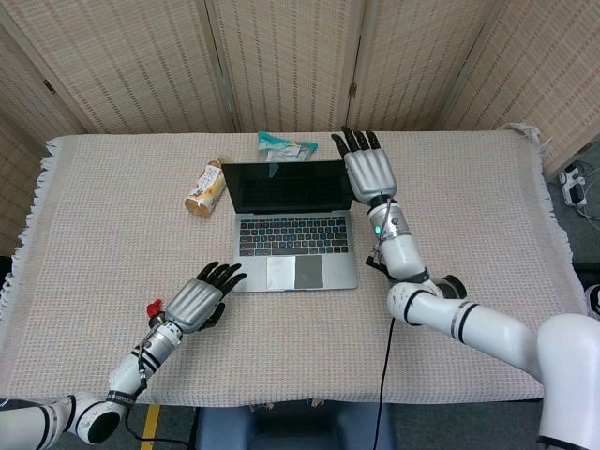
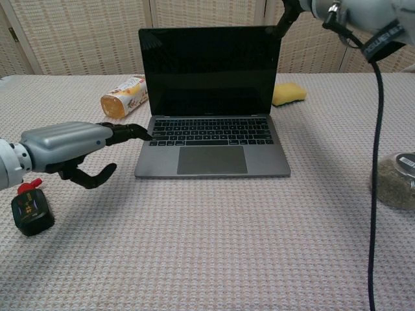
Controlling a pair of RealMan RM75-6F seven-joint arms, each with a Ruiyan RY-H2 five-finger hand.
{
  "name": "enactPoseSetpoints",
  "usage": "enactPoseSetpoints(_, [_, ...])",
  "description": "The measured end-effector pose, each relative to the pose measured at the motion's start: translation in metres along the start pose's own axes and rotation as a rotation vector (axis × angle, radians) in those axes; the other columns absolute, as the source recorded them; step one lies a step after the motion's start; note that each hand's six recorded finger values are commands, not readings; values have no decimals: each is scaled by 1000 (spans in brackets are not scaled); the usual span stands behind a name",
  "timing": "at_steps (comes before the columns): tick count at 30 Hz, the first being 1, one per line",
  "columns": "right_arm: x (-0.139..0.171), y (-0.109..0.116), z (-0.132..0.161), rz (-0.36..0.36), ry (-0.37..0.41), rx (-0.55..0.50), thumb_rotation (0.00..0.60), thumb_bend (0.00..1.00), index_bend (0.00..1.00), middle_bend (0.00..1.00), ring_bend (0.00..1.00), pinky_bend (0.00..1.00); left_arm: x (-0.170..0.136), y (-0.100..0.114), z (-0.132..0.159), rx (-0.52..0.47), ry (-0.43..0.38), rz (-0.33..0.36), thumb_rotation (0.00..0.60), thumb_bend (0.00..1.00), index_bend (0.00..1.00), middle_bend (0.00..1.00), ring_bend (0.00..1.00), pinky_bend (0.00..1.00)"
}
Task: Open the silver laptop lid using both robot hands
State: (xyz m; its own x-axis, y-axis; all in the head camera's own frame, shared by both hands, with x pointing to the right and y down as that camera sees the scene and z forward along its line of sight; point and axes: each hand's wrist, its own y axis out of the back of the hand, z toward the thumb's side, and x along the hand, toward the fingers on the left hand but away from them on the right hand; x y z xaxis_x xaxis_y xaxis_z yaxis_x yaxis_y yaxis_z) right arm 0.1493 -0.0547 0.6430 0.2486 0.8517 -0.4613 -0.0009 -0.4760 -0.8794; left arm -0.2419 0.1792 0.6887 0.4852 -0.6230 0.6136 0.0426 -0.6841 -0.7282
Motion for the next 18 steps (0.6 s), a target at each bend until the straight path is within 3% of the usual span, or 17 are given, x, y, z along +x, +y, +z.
enactPoseSetpoints(9, [90, 9, -46, -4, 100, -38, 600, 549, 0, 0, 0, 0, -37, 42, -49, -79, 148, 159, 600, 736, 89, 48, 1, 0])
enactPoseSetpoints(18, [180, -9, -105, -24, 90, -66, 600, 550, 0, 0, 0, 0, -98, 62, -92, -130, 298, 314, 600, 736, 102, 52, 8, 0])
